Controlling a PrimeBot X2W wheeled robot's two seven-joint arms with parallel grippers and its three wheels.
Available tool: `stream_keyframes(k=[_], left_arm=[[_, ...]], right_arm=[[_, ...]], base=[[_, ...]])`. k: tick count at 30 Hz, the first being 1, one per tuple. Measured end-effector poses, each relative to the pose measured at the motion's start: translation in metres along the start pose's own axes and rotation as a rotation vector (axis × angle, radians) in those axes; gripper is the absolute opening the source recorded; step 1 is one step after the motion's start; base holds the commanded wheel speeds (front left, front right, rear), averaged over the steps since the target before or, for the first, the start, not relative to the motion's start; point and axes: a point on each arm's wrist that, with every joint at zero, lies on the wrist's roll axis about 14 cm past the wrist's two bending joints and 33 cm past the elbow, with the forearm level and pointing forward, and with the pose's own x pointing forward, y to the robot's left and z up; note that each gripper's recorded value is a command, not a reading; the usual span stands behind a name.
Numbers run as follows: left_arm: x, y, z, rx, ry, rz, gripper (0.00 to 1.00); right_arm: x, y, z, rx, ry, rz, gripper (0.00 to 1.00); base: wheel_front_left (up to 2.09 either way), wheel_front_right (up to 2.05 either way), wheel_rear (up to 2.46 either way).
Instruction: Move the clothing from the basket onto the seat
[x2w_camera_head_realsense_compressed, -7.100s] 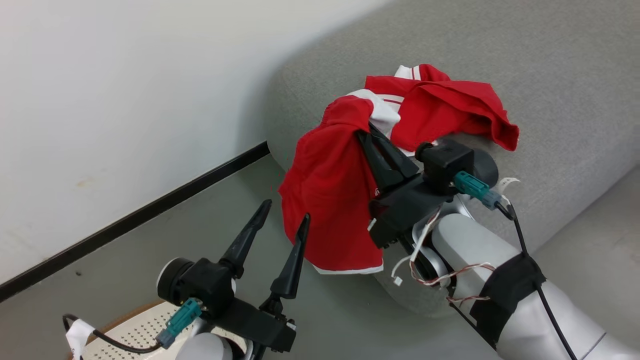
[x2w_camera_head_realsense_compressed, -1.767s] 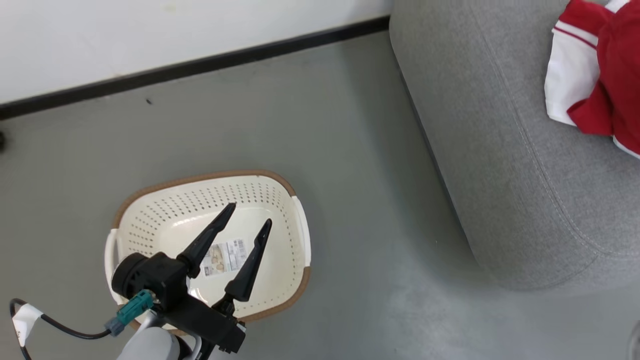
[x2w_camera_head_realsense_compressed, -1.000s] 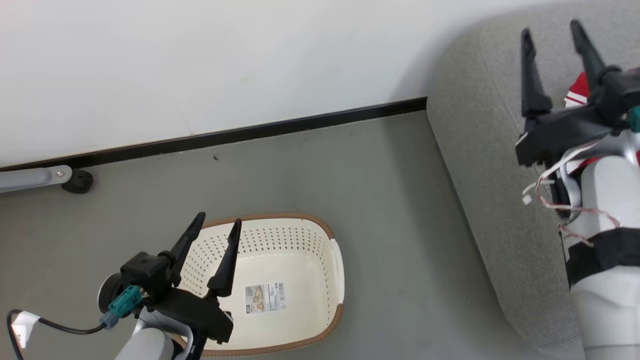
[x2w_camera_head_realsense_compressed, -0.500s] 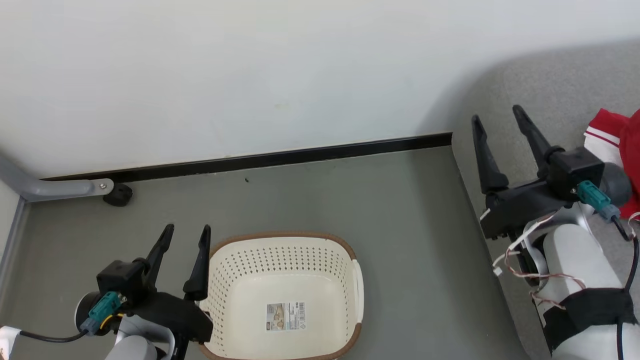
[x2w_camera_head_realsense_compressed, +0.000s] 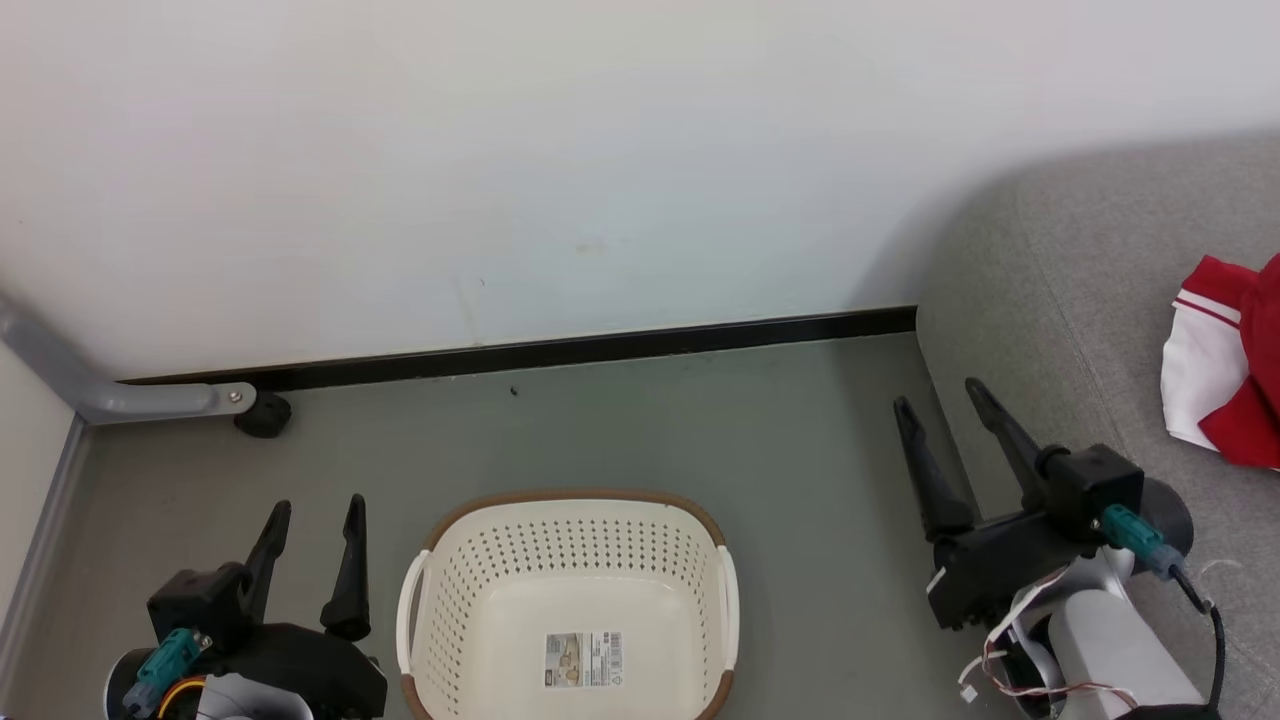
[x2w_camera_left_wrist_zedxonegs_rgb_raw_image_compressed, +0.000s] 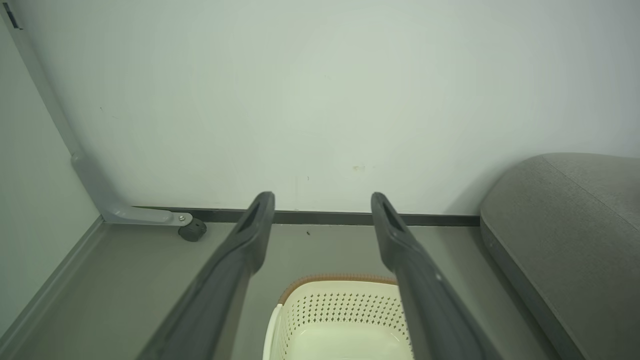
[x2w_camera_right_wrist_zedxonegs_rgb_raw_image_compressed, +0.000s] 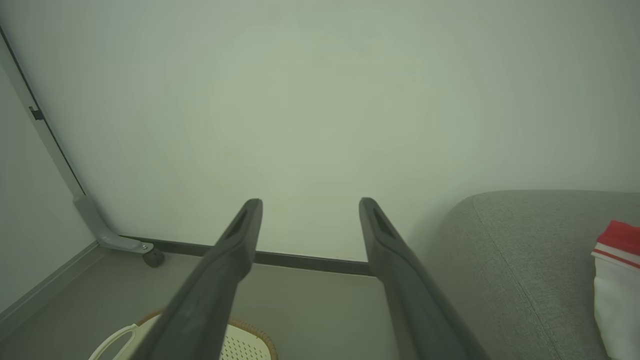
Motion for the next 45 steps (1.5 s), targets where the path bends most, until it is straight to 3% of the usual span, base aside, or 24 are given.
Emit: stream_keyframes(k=[22,45], left_arm=[[-0.029,0.034,-0.018,0.03,0.04,0.125,1.0],[-0.028,0.016,-0.011,0.033,-0.001,0.089,1.0]], right_arm=[[-0.029,0.029,-0.038,0.093,0.089,-0.023,1.0],[-0.035,0.024,-0.041,0.095,0.096,-0.063,1.0]], base=[[0.0,0.0,0.0],[0.0,0.0,0.0]])
